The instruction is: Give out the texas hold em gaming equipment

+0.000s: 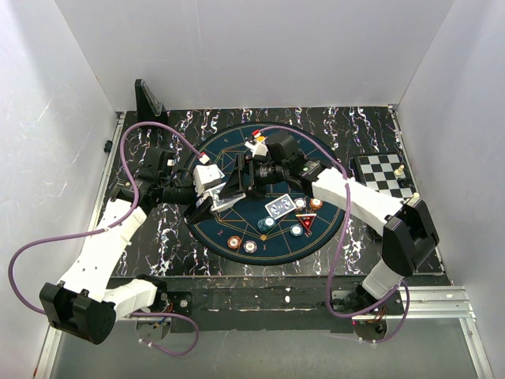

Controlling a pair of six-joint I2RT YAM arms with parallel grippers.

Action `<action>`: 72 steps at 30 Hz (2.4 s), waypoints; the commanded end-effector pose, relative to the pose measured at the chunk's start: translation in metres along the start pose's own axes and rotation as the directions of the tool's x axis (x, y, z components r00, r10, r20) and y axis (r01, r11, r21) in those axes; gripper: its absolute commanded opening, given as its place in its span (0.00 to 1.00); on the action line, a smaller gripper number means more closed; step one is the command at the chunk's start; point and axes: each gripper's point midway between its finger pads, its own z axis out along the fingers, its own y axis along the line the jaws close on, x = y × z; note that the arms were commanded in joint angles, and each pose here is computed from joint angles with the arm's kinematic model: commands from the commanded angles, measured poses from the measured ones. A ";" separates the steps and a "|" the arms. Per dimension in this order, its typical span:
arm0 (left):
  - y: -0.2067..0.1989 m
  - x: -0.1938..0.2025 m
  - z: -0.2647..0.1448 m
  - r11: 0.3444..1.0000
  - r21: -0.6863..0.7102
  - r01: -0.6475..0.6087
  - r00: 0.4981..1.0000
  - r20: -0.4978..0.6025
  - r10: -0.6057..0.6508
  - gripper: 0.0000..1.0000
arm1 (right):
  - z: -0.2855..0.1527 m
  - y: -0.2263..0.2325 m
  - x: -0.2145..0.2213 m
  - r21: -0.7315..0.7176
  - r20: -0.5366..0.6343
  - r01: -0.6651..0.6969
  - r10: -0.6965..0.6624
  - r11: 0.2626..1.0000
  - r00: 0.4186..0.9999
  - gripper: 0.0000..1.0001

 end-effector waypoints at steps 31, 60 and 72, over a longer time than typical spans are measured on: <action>-0.002 -0.021 -0.008 0.999 -0.008 -0.045 0.996 0.074 0.046 0.05 | -0.026 0.013 -0.023 -0.014 0.084 0.037 -0.036 0.999 0.996 0.54; -0.004 -0.022 -0.011 0.998 -0.009 -0.057 0.996 0.071 0.058 0.04 | -0.020 0.023 -0.055 -0.064 0.083 0.073 -0.067 0.995 0.994 0.86; -0.001 -0.024 -0.012 0.998 -0.018 -0.061 0.996 0.070 0.062 0.04 | -0.013 0.012 -0.039 -0.045 0.021 0.046 -0.045 0.998 0.999 0.67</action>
